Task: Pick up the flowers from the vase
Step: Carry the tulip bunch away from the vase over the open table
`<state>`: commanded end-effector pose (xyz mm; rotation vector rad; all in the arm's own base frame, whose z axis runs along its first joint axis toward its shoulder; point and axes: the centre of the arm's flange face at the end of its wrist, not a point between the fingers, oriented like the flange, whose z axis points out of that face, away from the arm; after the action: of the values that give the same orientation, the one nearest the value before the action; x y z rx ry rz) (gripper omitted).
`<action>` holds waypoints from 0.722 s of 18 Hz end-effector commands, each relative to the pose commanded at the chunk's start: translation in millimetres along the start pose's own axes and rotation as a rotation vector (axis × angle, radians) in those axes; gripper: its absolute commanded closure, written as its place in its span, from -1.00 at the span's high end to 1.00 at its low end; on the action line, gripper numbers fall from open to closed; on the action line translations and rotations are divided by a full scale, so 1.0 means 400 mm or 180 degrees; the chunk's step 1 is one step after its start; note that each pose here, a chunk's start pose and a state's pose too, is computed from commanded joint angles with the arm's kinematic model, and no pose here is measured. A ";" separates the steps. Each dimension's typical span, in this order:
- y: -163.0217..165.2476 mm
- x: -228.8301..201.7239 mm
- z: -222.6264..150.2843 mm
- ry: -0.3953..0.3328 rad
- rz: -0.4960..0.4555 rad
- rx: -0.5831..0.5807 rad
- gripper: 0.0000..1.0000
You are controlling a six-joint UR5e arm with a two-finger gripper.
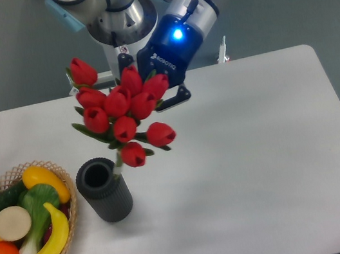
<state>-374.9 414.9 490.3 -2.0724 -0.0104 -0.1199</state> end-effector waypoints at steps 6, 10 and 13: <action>0.100 -0.106 -0.053 -0.0612 0.0313 -0.0651 -0.93; 0.171 -0.205 -0.099 -0.0851 0.0273 -0.0912 -0.92; 0.207 -0.242 -0.124 -0.1063 0.0210 -0.1196 -0.83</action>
<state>-470.5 335.7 432.8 -2.4425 -0.1328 0.2864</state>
